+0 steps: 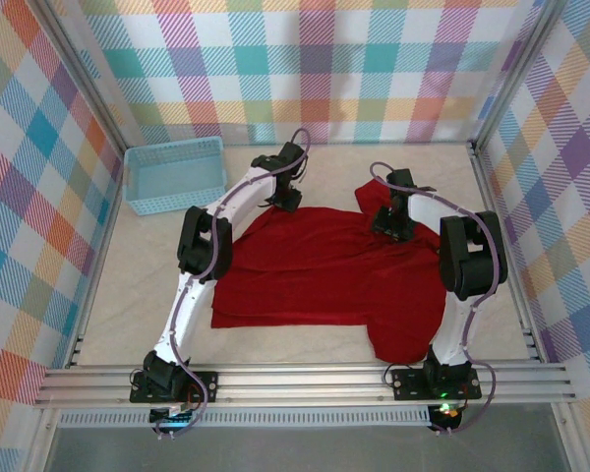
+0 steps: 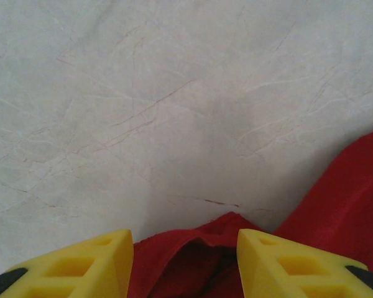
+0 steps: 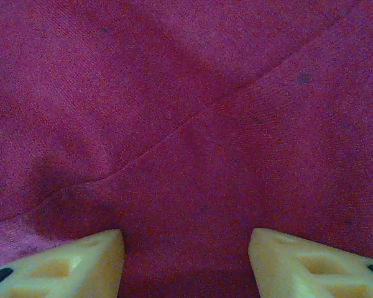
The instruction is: Fold the inside-out t-shirt
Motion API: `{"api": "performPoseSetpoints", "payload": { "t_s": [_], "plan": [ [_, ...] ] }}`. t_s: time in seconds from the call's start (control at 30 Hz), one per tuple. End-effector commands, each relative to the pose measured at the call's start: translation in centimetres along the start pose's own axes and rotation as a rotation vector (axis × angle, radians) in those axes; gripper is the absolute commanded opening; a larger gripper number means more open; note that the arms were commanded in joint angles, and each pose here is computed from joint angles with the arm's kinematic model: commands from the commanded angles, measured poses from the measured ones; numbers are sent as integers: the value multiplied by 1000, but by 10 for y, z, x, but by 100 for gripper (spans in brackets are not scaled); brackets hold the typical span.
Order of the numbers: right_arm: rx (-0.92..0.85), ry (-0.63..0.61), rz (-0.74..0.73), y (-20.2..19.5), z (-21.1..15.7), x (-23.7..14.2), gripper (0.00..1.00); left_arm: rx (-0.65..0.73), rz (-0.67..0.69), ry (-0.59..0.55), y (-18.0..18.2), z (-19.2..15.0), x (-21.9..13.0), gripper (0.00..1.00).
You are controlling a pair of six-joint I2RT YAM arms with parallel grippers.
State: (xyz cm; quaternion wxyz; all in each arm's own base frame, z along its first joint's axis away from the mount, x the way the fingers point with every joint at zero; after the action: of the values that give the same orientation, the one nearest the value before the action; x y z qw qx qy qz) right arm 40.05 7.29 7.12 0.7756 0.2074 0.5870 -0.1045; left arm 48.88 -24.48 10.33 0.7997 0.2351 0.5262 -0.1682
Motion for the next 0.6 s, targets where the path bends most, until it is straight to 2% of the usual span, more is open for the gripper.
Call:
{"api": "performPoseSetpoints", "payload": {
  "t_s": [0.0, 0.2, 0.33, 0.43, 0.57],
  "plan": [
    [7, 89, -68, -15, -22, 10, 58, 44, 25, 68, -3, -9, 14, 45],
    [7, 91, -72, -16, -23, 11, 58, 18, 77, 68, 2, -7, 21, 31],
    [10, 96, -95, -19, -25, 14, 57, -70, 122, 12, 12, 3, 10, 12],
    [36, 88, -116, -26, -26, 13, 55, -187, 148, -17, 26, 5, -4, 0],
    [51, 88, -125, -32, -29, 11, 53, -415, 154, -66, 51, -9, -32, 0]
  ]
}}
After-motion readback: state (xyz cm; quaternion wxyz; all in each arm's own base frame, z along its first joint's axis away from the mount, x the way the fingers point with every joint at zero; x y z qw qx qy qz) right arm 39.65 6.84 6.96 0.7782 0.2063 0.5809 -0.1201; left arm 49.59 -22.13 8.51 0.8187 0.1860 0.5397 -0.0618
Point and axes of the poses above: each hand's point on the last joint's axis, 136 mm out from that joint toward the fingers, its own x axis out along the fingers, its own y axis along the line the jaws close on, z = x × y, the point moved 5 cm from there along -x, back along the fingers, and after that the axes turned 7 degrees about x, right-handed, at the moved point
